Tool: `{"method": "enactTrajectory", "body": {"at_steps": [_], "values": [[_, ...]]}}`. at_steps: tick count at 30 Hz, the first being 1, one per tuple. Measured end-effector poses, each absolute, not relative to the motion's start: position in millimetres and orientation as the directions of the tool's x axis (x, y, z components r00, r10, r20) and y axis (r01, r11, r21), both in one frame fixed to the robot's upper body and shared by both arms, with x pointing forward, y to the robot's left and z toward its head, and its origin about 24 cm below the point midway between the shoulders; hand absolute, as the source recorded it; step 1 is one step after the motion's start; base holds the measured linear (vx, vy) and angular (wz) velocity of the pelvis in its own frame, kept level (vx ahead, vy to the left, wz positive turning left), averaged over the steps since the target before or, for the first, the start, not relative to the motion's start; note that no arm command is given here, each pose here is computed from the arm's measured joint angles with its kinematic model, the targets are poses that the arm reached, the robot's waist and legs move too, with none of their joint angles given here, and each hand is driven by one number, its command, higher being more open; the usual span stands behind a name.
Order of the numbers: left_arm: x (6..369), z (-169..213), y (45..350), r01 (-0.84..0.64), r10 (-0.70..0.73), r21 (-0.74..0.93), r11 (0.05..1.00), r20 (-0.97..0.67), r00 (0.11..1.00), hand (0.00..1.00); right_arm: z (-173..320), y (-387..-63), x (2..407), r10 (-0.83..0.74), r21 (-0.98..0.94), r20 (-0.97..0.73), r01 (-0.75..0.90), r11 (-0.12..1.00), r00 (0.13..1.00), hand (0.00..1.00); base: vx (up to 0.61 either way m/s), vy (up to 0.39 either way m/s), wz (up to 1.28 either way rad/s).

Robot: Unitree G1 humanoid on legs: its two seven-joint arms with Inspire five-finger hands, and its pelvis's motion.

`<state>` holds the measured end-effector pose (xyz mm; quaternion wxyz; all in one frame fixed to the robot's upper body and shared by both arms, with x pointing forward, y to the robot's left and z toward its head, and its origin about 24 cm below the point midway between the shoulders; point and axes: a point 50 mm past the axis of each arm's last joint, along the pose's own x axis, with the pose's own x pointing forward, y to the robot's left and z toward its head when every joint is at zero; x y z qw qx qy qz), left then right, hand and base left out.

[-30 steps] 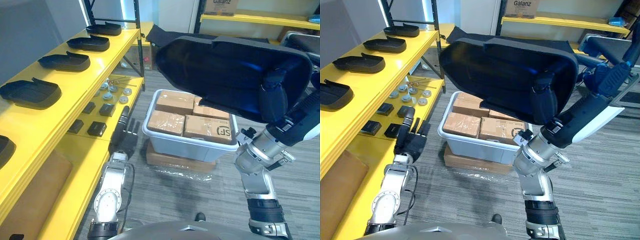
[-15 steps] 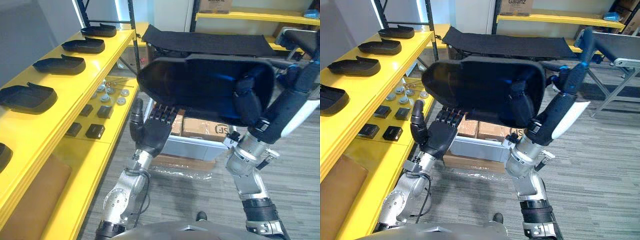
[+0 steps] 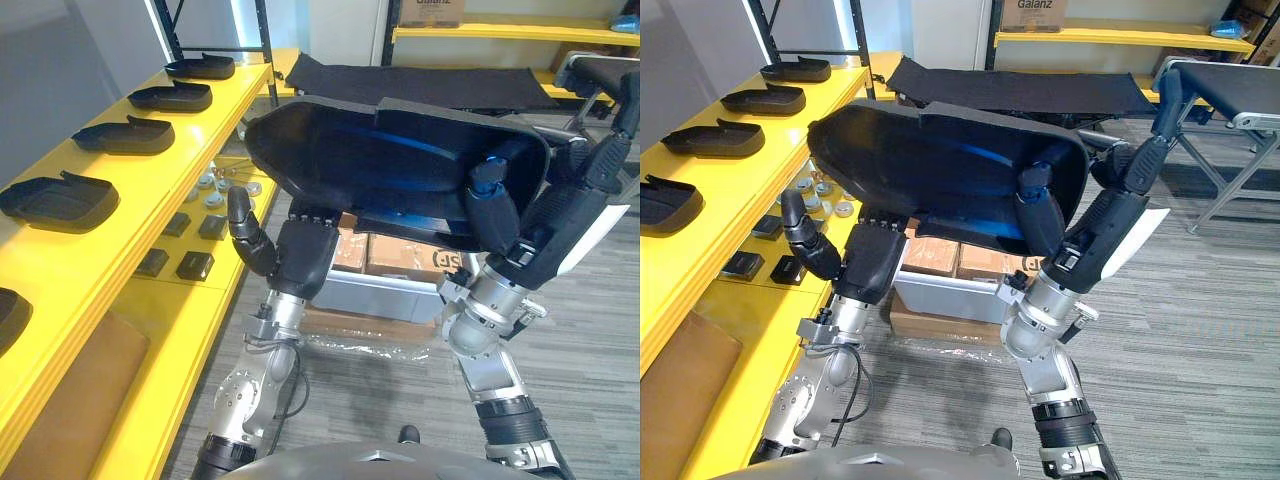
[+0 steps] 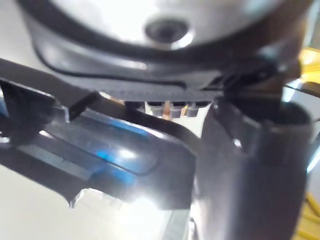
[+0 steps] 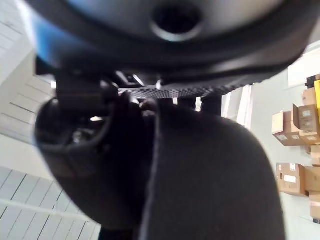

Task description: Walk over and take three plastic housings, then place them on the shelf

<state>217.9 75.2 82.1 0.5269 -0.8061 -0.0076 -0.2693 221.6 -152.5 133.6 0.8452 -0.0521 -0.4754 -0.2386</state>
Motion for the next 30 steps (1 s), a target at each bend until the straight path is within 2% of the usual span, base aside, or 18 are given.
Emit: {"method": "enactTrajectory", "body": {"at_steps": [4,9,10,14,17,21,25,30], "values": [[219.6,85.2,72.6,0.331,-0.297,-0.869,-0.368,0.447,0.844,1.00,130.2,-140.3,222.1,-0.345,0.162,0.796,0.375,0.913,0.498,0.00,0.00,0.000,0.00],[220.5,83.1,75.4,0.361,-0.308,-0.894,-0.265,0.433,0.847,1.00,125.6,-136.6,221.1,-0.352,0.178,0.769,0.350,0.920,0.534,0.00,0.00,0.000,0.00],[220.6,82.5,76.7,0.365,-0.309,-0.898,-0.245,0.429,0.849,0.00,124.1,-135.9,221.5,-0.350,0.174,0.765,0.349,0.921,0.541,0.00,0.00,0.000,0.00],[220.8,81.8,76.8,0.384,-0.325,-0.905,-0.181,0.424,0.845,0.00,120.8,-132.1,221.5,-0.330,0.159,0.759,0.332,0.930,0.562,0.00,0.00,0.000,0.00],[220.4,81.4,72.9,0.426,-0.377,-0.903,-0.056,0.414,0.829,0.00,116.6,-119.8,221.2,-0.284,0.137,0.746,0.279,0.950,0.602,0.00,0.00,0.000,0.00],[220.7,79.6,73.3,0.458,-0.406,-0.886,0.073,0.393,0.825,0.00,116.1,-116.1,220.3,-0.273,0.137,0.746,0.262,0.955,0.607,0.00,0.00,0.000,0.00],[222.9,78.4,77.5,0.453,-0.378,-0.884,0.114,0.383,0.843,0.00,118.1,-107.8,215.3,-0.234,0.139,0.772,0.202,0.970,0.592,0.00,0.00,0.000,0.00],[223.7,77.8,80.3,0.448,-0.369,-0.883,0.138,0.374,0.851,0.00,116.5,-105.6,216.2,-0.229,0.130,0.761,0.203,0.971,0.607,0.00,0.00,0.000,0.00]]}}
